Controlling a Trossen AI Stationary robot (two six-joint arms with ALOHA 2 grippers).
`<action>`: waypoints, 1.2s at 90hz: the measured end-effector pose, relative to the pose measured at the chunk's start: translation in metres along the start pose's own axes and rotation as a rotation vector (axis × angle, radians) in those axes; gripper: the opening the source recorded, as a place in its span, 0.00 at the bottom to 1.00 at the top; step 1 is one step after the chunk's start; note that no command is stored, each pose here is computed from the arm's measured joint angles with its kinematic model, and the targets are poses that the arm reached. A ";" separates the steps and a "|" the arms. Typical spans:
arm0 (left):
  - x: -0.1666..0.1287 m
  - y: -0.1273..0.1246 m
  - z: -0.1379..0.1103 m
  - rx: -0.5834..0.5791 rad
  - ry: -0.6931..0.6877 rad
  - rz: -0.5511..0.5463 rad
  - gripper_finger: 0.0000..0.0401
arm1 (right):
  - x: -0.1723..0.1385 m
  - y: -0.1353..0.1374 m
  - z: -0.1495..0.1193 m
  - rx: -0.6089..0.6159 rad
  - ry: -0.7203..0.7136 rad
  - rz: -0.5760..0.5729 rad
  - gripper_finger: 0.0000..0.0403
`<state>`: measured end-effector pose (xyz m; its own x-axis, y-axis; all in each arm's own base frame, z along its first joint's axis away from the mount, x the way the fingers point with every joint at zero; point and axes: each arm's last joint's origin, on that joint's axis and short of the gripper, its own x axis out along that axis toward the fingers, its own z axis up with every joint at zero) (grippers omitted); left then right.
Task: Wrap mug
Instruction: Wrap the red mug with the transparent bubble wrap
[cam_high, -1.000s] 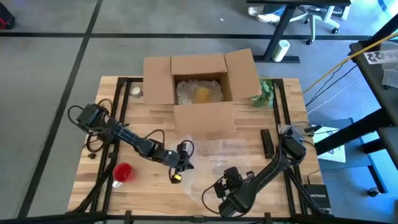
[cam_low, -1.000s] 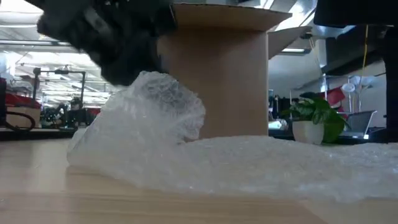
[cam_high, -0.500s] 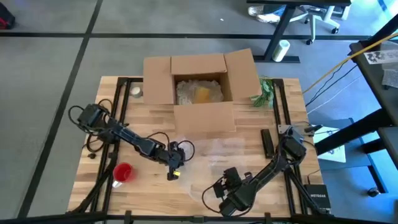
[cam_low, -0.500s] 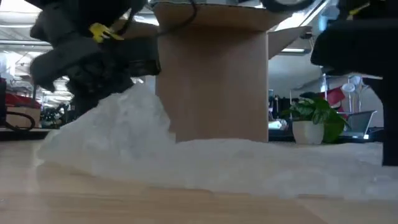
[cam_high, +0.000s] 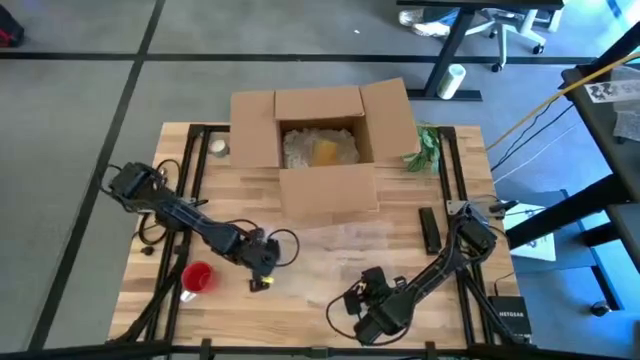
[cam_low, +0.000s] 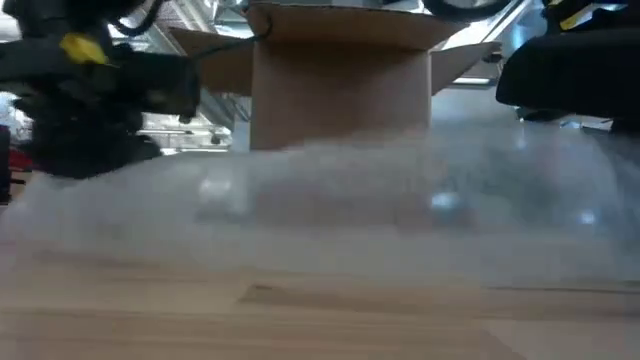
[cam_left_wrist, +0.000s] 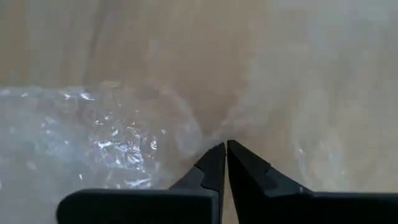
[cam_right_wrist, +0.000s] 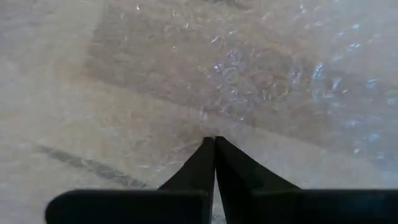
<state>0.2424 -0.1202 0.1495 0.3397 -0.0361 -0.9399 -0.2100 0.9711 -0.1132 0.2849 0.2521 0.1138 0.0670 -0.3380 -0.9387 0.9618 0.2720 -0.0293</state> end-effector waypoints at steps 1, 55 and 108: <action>-0.002 0.000 -0.001 -0.006 0.010 0.001 0.00 | 0.000 0.000 0.000 0.000 0.001 -0.001 0.00; -0.104 -0.005 0.004 0.051 -0.454 0.008 0.00 | 0.001 -0.003 0.002 0.009 -0.015 -0.034 0.00; -0.094 0.000 0.011 0.116 -0.427 0.072 0.00 | -0.021 0.005 0.025 -0.052 -0.168 0.026 0.00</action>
<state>0.2202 -0.1146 0.2411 0.6814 0.1092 -0.7237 -0.1508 0.9885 0.0072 0.2954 0.2379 0.1415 0.1396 -0.4750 -0.8688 0.9445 0.3274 -0.0272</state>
